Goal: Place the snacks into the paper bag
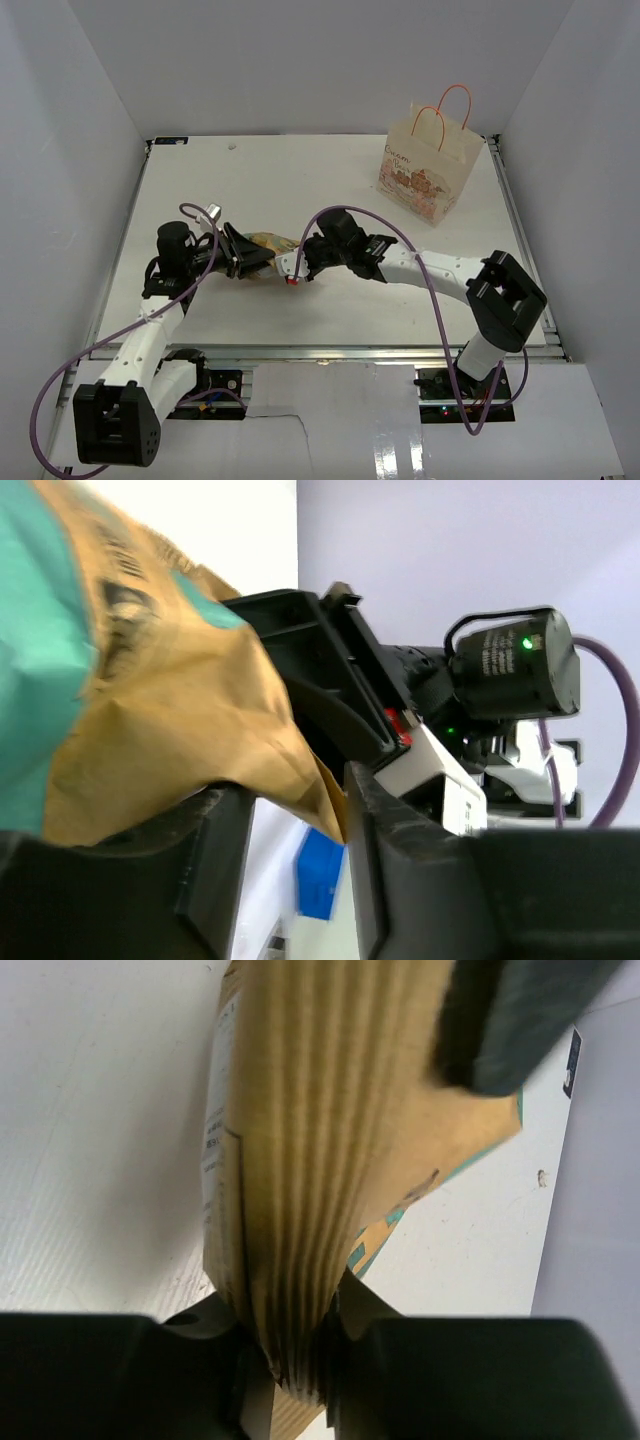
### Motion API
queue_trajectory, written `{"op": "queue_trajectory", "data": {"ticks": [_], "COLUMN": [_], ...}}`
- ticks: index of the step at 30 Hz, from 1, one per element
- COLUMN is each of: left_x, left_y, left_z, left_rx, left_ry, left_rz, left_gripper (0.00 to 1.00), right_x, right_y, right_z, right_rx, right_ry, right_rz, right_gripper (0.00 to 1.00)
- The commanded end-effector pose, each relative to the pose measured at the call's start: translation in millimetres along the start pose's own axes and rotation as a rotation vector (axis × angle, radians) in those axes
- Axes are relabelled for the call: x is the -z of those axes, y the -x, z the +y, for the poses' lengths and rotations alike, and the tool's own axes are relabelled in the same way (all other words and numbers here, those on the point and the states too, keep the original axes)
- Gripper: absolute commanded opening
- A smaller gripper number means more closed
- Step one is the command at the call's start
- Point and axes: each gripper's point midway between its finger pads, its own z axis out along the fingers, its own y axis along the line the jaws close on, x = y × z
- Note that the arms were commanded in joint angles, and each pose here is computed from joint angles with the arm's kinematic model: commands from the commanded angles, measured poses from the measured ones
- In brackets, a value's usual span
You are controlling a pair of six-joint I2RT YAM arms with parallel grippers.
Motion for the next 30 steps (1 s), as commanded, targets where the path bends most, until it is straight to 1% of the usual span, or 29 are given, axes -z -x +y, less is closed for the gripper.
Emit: {"op": "queue_trajectory", "data": {"ticks": [1,2,3,4,5,7,8,9,10,11,12,13,14,15,16,18,19,21,22,23,24,25,26,27,29,30], "left_x": [6.7,7.4,10.1,11.6,14.9,18.3,20.2,23.0,29.7,33.7,38.5,45.5,50.6,58.7,63.5,71.5,70.7,64.2,62.0,55.9,53.9,51.8,51.2,50.5,51.3,49.4], "left_y": [11.0,13.3,21.6,25.4,31.6,45.1,49.4,54.1,66.6,69.5,74.5,83.3,86.6,86.7,93.4,91.6,91.0,89.0,87.1,84.8,82.4,79.2,76.5,75.2,70.9,69.2], "left_z": [-46.9,-50.9,-69.7,-78.2,-96.1,-110.2,-112.2,-120.5,-138.4,-142.6,-149.8,-161.5,-167.8,-175.8,-178.0,-181.2,-178.6,-163.8,-160.1,-143.6,-138.1,-128.6,-125.6,-121.8,-119.6,-112.8], "left_rx": [-0.134,-0.142,-0.221,-0.251,-0.284,-0.378,-0.384,-0.419,-0.498,-0.512,-0.538,-0.581,-0.602,-0.628,-0.641,-0.664,-0.664,-0.636,-0.631,-0.591,-0.578,-0.572,-0.558,-0.552,-0.560,-0.547], "left_ry": [-0.072,-0.065,-0.080,-0.081,-0.080,-0.057,-0.028,-0.018,-0.002,0.018,0.031,0.046,0.051,0.050,0.061,0.055,0.050,0.047,0.039,0.051,0.047,0.041,0.031,0.030,0.015,0.022], "left_rz": [-0.017,-0.023,-0.048,-0.058,-0.072,-0.125,-0.140,-0.164,-0.233,-0.256,-0.293,-0.356,-0.395,-0.440,-0.496,-0.543,-0.546,-0.526,-0.517,-0.493,-0.485,-0.482,-0.480,-0.480,-0.481,-0.471], "left_gripper": [0.52,0.62,0.64,0.65,0.73,0.74,0.74,0.81,0.82,0.82,0.84,0.87,0.92,0.97,0.98,0.98,0.98,0.98,0.98,0.98,0.98,0.98,0.98,0.98,0.98,0.98], "right_x": [19.9,27.6,32.4,37.9,48.1,62.5,77.3,87.0,98.5,115.6,130.1,152.4,165.6,184.9,205.9,239.7,269.7,301.6,328.8,343.1,355.2,378.0,387.9,404.5,422.8,437.8], "right_y": [27.6,31.5,35.5,35.8,41.4,47.1,57.3,61.6,61.0,68.6,75.8,76.9,76.9,86.5,78.7,83.9,84.8,86.8,88.1,89.1,89.2,87.5,85.1,76.1,69.0,57.6], "right_z": [-12.9,-13.8,-16.0,-15.1,-16.8,-25.0,-34.4,-41.4,-50.4,-62.6,-75.7,-90.9,-101.9,-119.2,-134.1,-156.8,-177.5,-195.0,-209.1,-215.3,-221.1,-230.5,-235.4,-240.4,-249.0,-251.8], "right_rx": [-0.022,-0.036,-0.045,-0.063,-0.094,-0.131,-0.163,-0.181,-0.206,-0.211,-0.245,-0.253,-0.268,-0.284,-0.298,-0.299,-0.300,-0.287,-0.272,-0.264,-0.257,-0.242,-0.234,-0.234,-0.225,-0.230], "right_ry": [-0.027,-0.030,-0.036,-0.028,-0.032,-0.049,-0.073,-0.090,-0.112,-0.150,-0.179,-0.225,-0.259,-0.305,-0.358,-0.440,-0.515,-0.595,-0.662,-0.697,-0.729,-0.790,-0.821,-0.872,-0.926,-0.969], "right_rz": [-0.057,-0.061,-0.072,-0.077,-0.083,-0.105,-0.127,-0.141,-0.152,-0.168,-0.184,-0.198,-0.202,-0.226,-0.218,-0.226,-0.225,-0.216,-0.202,-0.193,-0.183,-0.155,-0.137,-0.097,-0.063,-0.023], "right_gripper": [0.17,0.15,0.14,0.08,0.08,0.08,0.08,0.08,0.08,0.08,0.08,0.08,0.08,0.08,0.08,0.08,0.08,0.08,0.08,0.08,0.08,0.08,0.08,0.08,0.08,0.08]}}
